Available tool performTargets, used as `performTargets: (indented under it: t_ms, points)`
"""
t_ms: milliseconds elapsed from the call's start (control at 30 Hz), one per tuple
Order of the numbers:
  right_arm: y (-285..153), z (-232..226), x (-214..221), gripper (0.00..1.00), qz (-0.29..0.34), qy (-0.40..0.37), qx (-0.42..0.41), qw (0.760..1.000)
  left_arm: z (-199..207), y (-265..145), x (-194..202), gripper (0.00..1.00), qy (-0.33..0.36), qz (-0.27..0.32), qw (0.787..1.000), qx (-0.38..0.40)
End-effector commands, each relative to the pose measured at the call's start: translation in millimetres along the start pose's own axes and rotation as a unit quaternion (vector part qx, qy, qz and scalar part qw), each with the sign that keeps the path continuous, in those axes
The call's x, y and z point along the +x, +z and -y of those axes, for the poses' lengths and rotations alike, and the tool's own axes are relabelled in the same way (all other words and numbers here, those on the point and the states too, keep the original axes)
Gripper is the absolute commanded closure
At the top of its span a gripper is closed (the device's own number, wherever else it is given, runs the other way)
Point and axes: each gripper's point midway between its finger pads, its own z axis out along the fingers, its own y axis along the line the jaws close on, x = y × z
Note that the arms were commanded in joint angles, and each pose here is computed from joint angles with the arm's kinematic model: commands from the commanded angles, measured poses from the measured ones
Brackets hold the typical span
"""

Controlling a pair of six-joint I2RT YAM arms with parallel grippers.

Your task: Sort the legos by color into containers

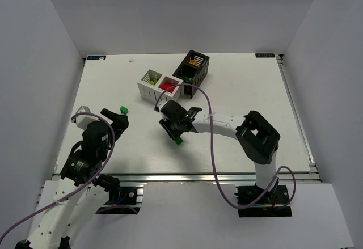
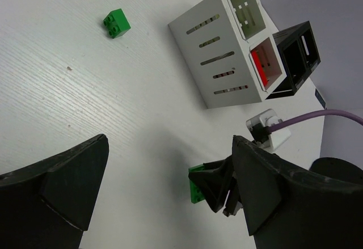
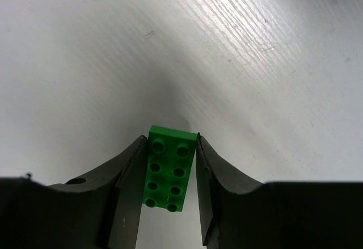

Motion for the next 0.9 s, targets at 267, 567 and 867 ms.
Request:
performTargets:
  t_ms: [267, 567, 867]
  points:
    - [-78.6, -14.5, -76.1, 1.00, 0.149, -0.088, -0.118, 0.978, 5.8, -10.9, -4.4, 0.02, -0.021, 0.004, 0.999, 0.028]
    - [-162.9, 40.0, -150.5, 1.00, 0.297, -0.133, -0.177, 0.929, 1.6, -8.7, 3.3, 0.02, -0.025, -0.003, 0.999, 0.030]
    - [-203.2, 117.5, -197.9, 1.00, 0.372, -0.101, -0.112, 0.916, 4.3, 1.9, 12.2, 0.02, -0.017, -0.015, 0.999, 0.029]
